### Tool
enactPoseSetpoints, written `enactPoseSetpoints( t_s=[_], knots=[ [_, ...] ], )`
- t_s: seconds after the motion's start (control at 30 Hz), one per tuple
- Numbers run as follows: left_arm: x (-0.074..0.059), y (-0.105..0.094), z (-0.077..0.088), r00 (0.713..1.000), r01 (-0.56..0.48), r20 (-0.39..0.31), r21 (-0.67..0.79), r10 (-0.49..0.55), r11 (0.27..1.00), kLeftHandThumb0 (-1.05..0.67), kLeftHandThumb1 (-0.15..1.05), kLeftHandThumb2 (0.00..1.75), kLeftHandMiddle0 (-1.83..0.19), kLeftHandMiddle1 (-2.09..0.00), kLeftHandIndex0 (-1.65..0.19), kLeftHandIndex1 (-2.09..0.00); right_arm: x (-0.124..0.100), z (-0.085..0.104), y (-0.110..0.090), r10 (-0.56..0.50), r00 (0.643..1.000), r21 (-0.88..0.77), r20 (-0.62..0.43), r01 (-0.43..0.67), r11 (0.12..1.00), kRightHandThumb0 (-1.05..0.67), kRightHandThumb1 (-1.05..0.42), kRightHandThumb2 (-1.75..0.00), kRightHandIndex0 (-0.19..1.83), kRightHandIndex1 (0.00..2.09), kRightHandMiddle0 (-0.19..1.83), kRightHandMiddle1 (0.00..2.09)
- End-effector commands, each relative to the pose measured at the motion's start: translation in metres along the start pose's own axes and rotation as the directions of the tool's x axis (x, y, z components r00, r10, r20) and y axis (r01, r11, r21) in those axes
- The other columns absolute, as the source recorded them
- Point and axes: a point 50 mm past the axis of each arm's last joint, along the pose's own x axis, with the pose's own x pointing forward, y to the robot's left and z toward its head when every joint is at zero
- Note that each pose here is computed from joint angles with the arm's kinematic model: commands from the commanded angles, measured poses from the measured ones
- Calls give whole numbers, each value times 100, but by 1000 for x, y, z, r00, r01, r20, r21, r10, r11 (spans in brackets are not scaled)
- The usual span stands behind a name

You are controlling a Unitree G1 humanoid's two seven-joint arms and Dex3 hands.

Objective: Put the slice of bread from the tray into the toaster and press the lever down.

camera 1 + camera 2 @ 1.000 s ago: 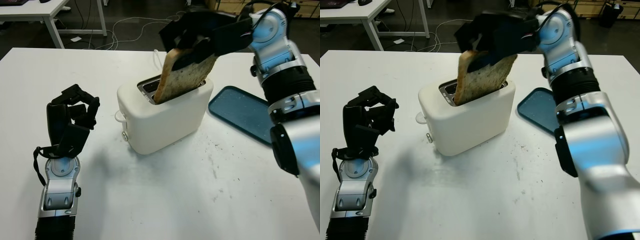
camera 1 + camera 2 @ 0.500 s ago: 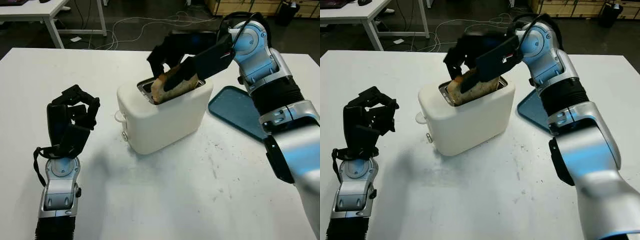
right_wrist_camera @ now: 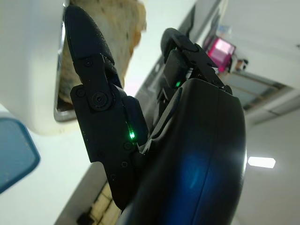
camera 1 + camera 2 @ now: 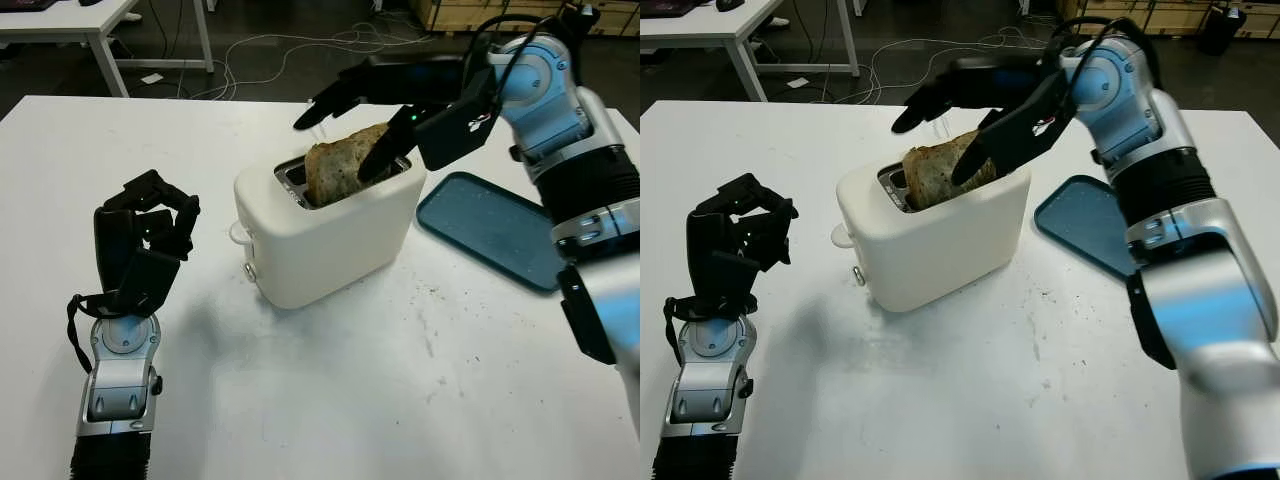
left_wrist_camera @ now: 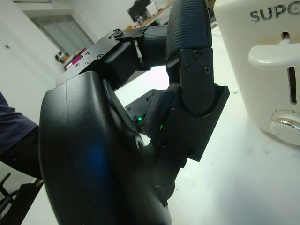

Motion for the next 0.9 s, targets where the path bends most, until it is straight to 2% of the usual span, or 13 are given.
enactPoseSetpoints(
  t_s=[0.0,0.07,0.17,0.23,0.3,0.4,0.47,0.57,0.7,0.77,0.8,0.83,0.87],
  knots=[
    [1,0,2,1000,5,16,3,-5,1000,-81,80,56,-138,-155,-113,-160,-8,2,-8,-98,995,-53,22,99,994,-81,-92,-9,0,42,33,2],
    [2,0,2,1000,1,14,-7,-1,1000,-82,80,55,-138,-154,-113,-160,-16,-1,-8,-225,974,-126,33,227,966,-74,-92,-12,3,53,38,4],
    [3,1,3,1000,4,17,-5,-4,1000,-83,80,54,-138,-154,-113,-161,-27,-7,1,-432,898,-269,82,437,858,-58,-92,-7,24,67,57,11],
    [4,2,3,1000,7,22,2,-7,1000,-84,81,53,-138,-155,-113,-162,-34,-14,11,-509,855,-313,97,512,800,-50,-91,-4,37,74,67,15],
    [5,4,5,1000,10,29,11,-10,1000,-83,81,52,-136,-155,-111,-161,-43,-23,25,-590,803,-268,82,588,763,-44,-89,-2,52,79,80,20],
    [7,7,7,999,16,47,43,-18,999,-82,83,51,-134,-156,-109,-159,-58,-36,52,-686,728,-186,13,676,713,-33,-87,0,80,60,95,14],
    [10,9,10,997,28,65,67,-33,997,-82,84,50,-134,-157,-108,-159,-68,-42,75,-742,669,-141,-44,731,667,-28,-88,0,94,58,101,13],
    [14,11,13,995,47,85,78,-54,996,-83,85,46,-132,-159,-107,-161,-81,-49,112,-773,616,-142,-151,761,634,-31,-92,-8,101,93,121,18],
    [19,12,16,992,61,104,105,-72,993,-84,85,44,-132,-161,-108,-162,-103,-50,153,-780,522,-142,-345,793,593,-38,-92,-21,90,137,121,27],
    [21,13,17,990,70,111,127,-84,989,-84,85,43,-131,-161,-108,-163,-115,-46,170,-762,484,-145,-430,796,588,-39,-92,-26,84,148,108,52],
    [22,14,17,989,76,112,140,-92,987,-85,85,42,-131,-162,-109,-164,-120,-43,177,-752,469,-134,-464,802,582,-39,-92,-29,80,159,92,86],
    [23,14,17,987,90,117,153,-108,984,-86,85,42,-131,-163,-109,-165,-125,-40,184,-739,452,-118,-499,810,575,-39,-92,-29,78,164,83,104],
    [24,16,18,985,107,118,178,-129,978,-85,85,42,-130,-164,-108,-166,-129,-37,190,-730,438,-105,-525,818,566,-40,-92,-31,78,169,79,112]
  ],
)
